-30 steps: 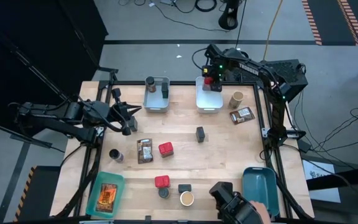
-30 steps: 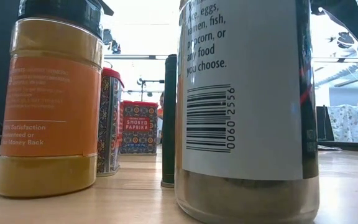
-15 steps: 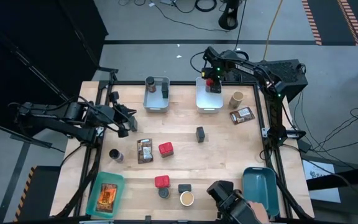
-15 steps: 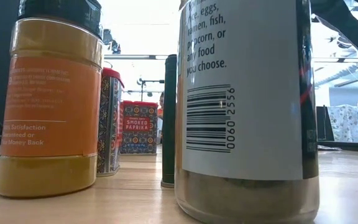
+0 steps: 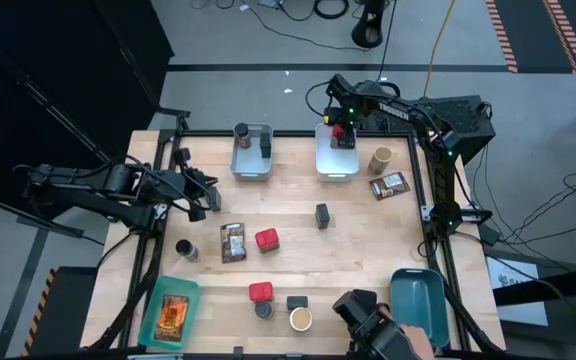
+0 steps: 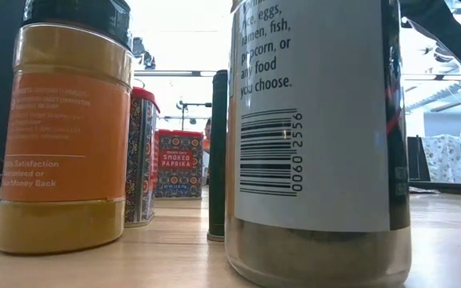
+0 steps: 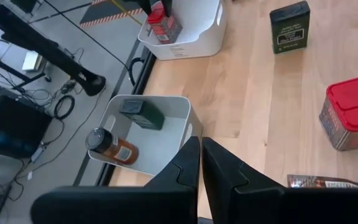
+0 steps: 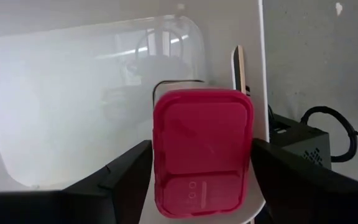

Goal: Sort spices by type
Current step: Put the red spice can into the white bin

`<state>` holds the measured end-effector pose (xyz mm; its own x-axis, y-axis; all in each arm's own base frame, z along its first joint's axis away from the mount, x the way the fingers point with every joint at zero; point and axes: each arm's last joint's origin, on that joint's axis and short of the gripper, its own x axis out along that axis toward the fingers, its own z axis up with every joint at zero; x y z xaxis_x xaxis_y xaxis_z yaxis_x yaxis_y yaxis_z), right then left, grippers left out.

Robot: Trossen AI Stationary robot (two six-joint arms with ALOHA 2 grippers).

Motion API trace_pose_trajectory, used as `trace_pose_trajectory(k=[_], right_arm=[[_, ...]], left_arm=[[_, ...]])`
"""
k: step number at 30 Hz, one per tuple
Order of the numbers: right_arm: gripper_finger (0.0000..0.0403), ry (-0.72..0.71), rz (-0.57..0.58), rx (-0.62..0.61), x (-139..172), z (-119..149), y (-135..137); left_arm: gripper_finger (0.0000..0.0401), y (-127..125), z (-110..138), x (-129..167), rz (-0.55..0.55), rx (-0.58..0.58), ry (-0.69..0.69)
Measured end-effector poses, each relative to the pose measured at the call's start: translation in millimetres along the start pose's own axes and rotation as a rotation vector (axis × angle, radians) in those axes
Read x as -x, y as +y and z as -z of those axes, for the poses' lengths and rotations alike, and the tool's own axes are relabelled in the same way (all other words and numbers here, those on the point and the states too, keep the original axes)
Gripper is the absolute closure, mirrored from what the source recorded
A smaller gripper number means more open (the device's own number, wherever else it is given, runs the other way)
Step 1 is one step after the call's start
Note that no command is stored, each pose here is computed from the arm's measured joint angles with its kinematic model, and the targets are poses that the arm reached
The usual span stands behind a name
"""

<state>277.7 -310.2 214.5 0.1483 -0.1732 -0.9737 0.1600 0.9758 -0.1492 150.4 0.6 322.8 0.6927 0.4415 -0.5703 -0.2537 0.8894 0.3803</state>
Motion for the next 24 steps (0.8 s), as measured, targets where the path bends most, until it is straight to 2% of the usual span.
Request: trace_pose_trajectory(k=[6, 12, 16, 20, 24], right_arm=[[0.0134, 0.006, 0.033, -0.002, 10, 1, 1], [0.014, -0.038, 0.087, -0.031, 37, 3, 3], [0.0153, -0.117, 0.018, -0.084, 49, 1, 9], [0.0194, -0.115, -0.079, -0.069, 44, -3, 22], [0.0272, -0.063, -0.14, -0.027, 29, -8, 36]], left_arm=[[0.0381, 0, 0, 0, 0.0, 0.006, 0.0], [0.0381, 0, 0, 0, 0.0, 0.006, 0.0], [0.0381, 0, 0, 0, 0.0, 0.006, 0.0], [0.0381, 0, 0, 0, 0.0, 0.006, 0.0], [0.0381, 0, 0, 0, 0.0, 0.006, 0.0]])
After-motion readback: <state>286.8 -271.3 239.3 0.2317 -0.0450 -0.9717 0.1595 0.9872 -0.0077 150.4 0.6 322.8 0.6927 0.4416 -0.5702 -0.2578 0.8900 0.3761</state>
